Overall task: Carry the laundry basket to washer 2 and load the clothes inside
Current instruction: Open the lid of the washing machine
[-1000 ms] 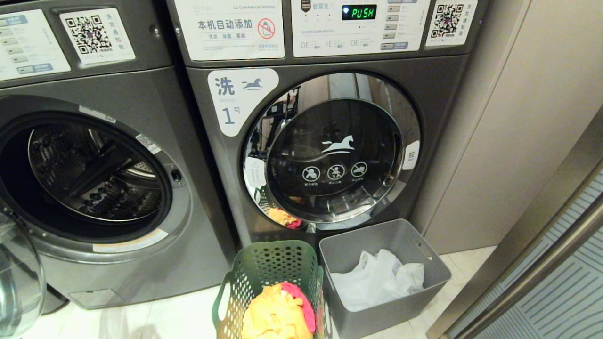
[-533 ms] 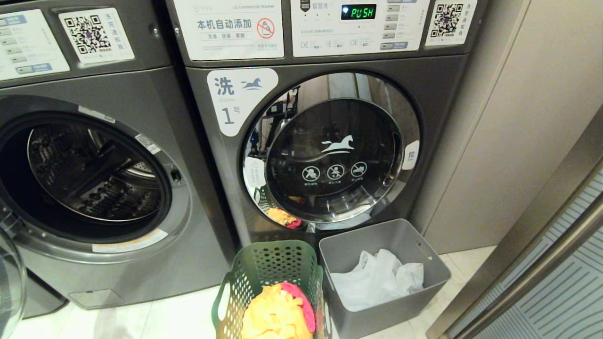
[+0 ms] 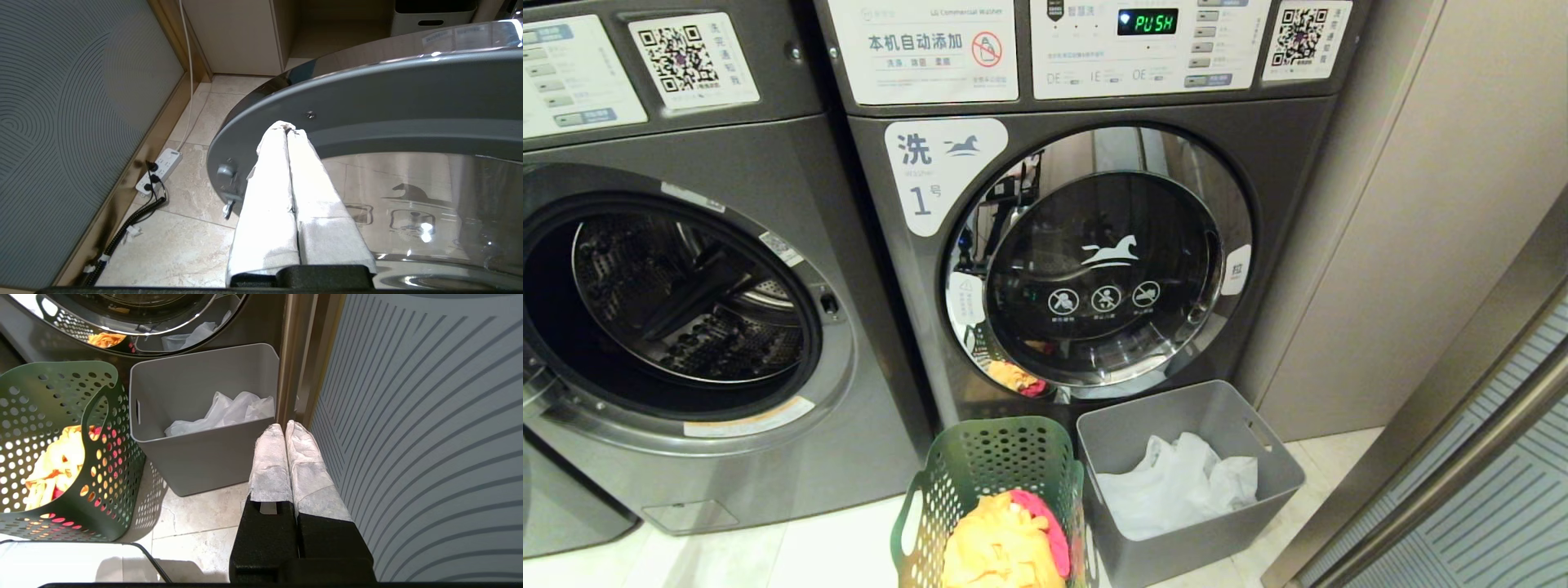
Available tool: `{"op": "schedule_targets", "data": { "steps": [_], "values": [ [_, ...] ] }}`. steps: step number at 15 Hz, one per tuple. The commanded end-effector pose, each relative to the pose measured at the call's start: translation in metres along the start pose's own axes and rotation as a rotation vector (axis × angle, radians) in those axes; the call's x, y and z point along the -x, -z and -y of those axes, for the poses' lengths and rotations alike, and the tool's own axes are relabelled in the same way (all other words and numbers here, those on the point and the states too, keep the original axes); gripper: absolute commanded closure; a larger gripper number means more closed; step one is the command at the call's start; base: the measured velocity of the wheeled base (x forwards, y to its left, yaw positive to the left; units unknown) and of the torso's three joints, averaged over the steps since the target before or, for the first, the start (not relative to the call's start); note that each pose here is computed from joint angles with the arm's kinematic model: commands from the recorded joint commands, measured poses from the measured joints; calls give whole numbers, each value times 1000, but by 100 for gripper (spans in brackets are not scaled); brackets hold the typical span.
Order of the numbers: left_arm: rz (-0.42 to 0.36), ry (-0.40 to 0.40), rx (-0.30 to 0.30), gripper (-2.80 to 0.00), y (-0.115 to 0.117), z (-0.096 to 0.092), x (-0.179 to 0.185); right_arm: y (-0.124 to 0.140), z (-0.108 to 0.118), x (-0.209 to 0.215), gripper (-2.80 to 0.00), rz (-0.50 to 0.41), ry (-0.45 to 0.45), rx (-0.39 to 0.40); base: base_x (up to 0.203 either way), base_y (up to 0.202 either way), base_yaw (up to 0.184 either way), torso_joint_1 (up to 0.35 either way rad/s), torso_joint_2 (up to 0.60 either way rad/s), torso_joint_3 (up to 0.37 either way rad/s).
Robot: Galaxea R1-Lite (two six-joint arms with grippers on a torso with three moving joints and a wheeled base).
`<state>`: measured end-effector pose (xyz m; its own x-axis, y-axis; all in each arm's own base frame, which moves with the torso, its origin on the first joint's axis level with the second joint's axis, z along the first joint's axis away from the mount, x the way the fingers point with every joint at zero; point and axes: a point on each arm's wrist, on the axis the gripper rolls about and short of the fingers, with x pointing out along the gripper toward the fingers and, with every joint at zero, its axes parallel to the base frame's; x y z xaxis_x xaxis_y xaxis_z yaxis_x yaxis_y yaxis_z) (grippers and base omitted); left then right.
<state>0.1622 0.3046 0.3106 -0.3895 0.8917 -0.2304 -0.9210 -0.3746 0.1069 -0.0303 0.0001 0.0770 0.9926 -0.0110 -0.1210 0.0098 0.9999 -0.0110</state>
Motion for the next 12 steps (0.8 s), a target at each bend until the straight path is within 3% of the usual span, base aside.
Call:
{"op": "schedule_targets", "data": {
  "steps": [1, 4, 6, 9, 12],
  "values": [
    [-24, -3, -28, 0, 10, 1, -3, 0, 0, 0, 0, -2, 0, 0, 0, 0, 0, 0, 0, 0],
    [-38, 11, -42, 0, 17, 8, -7, 0, 0, 0, 0, -1, 0, 0, 0, 0, 0, 0, 0, 0],
    [-39, 129, -42, 0, 12, 11, 9, 0, 0, 0, 0, -2, 0, 0, 0, 0, 0, 0, 0, 0],
    [-11, 512, -31, 0, -1, 1, 86, 0, 0, 0, 0, -1, 1, 0, 0, 0, 0, 0, 0, 0],
    [-8, 952, -110, 0, 21, -28, 184, 0, 0, 0, 0, -1, 0, 0, 0, 0, 0, 0, 0, 0]
  ]
}}
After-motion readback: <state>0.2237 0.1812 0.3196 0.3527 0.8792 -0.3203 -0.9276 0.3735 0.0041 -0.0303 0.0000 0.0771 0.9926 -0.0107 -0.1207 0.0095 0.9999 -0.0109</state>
